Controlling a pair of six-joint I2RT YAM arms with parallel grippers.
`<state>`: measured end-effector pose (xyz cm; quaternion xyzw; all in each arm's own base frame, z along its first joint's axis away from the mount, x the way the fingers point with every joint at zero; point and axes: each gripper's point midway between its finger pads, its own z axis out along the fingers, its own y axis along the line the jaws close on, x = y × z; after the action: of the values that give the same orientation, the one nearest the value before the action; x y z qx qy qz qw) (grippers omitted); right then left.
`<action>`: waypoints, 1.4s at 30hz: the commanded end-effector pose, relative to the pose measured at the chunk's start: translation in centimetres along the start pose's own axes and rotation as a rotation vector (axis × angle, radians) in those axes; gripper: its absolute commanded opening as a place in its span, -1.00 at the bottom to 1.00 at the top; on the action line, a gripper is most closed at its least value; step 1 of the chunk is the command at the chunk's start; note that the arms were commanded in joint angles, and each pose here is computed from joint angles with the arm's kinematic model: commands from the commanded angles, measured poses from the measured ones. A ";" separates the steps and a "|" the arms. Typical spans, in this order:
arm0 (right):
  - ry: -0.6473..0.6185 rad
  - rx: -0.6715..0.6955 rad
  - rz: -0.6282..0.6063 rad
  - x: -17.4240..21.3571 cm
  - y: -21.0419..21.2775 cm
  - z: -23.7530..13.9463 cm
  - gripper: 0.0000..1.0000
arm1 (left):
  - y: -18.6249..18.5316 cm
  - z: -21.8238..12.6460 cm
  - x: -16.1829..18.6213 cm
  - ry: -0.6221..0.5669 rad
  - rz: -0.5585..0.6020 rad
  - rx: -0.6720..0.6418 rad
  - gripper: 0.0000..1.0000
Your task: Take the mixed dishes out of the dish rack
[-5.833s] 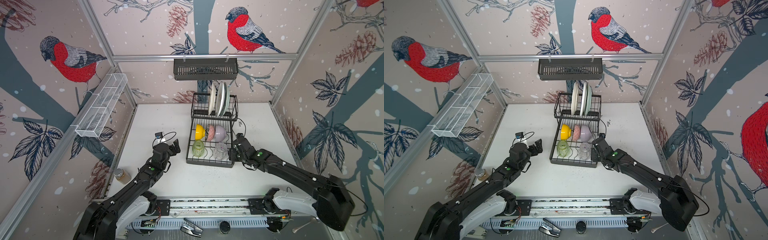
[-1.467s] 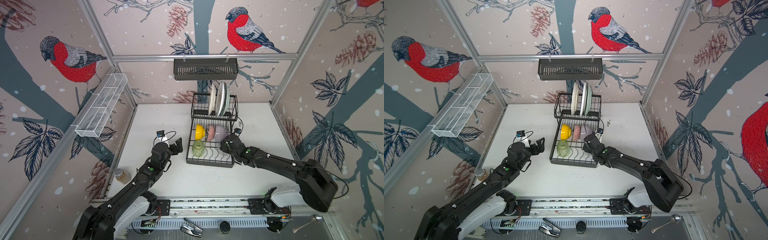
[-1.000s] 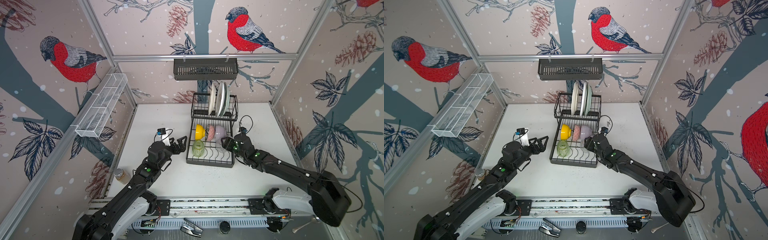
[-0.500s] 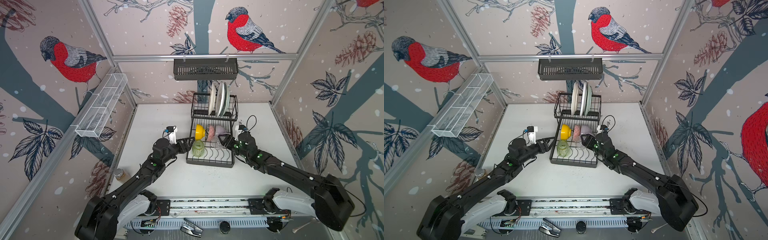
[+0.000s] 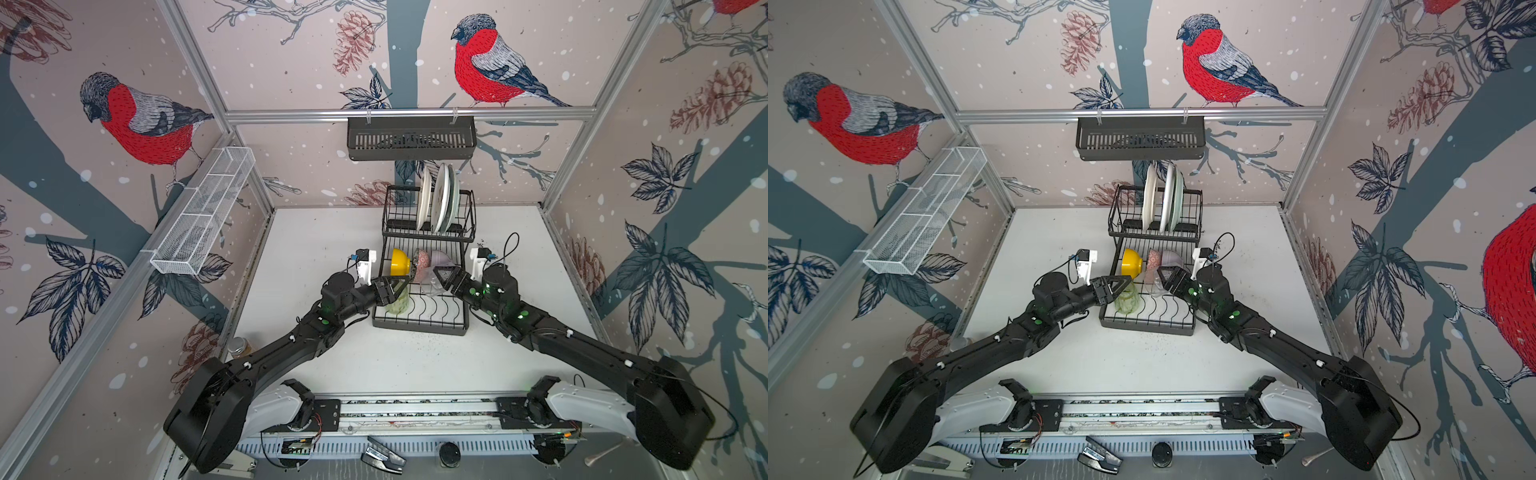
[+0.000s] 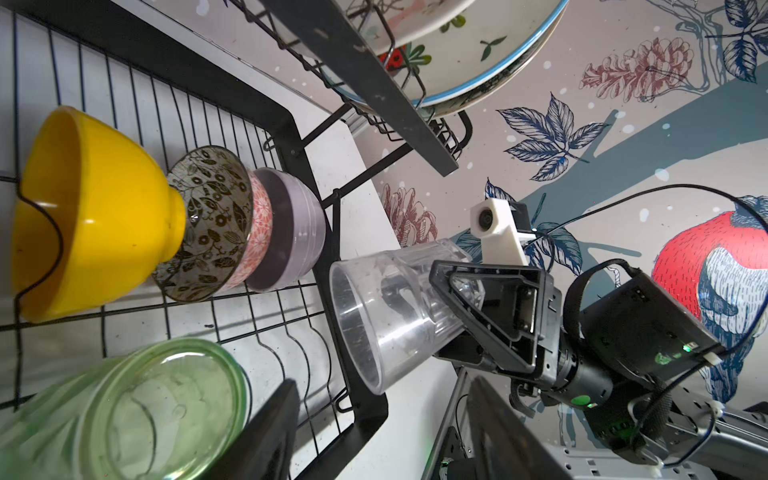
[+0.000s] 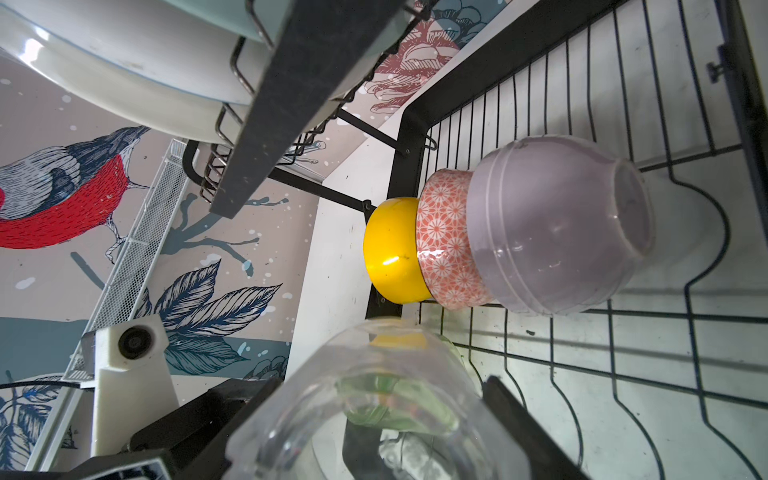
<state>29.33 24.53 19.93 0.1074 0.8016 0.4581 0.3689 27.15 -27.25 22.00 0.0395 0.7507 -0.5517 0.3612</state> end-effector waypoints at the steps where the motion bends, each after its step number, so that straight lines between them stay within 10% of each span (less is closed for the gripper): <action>1: -0.017 -0.102 0.007 -0.6 2.1 -0.3 0.01 | -3.2 0.5 -0.9 -0.009 0.012 0.150 0.24; 24: 0.009 -0.160 -0.003 0.1 4.1 0.3 0.01 | -5.0 2.5 0.7 0.062 -0.116 0.344 -0.17; 37: 0.061 -0.185 -0.006 2.1 5.1 1.5 0.01 | -4.5 2.6 0.9 0.067 -0.126 0.331 -1.00; 42: 0.075 -0.183 -0.015 2.7 5.4 1.7 0.01 | -3.4 3.0 1.1 0.069 -0.140 0.277 -1.00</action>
<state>29.51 28.45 23.55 0.1195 0.7482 0.5382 0.3692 25.96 -31.34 24.69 0.0495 0.6638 -0.6913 0.2811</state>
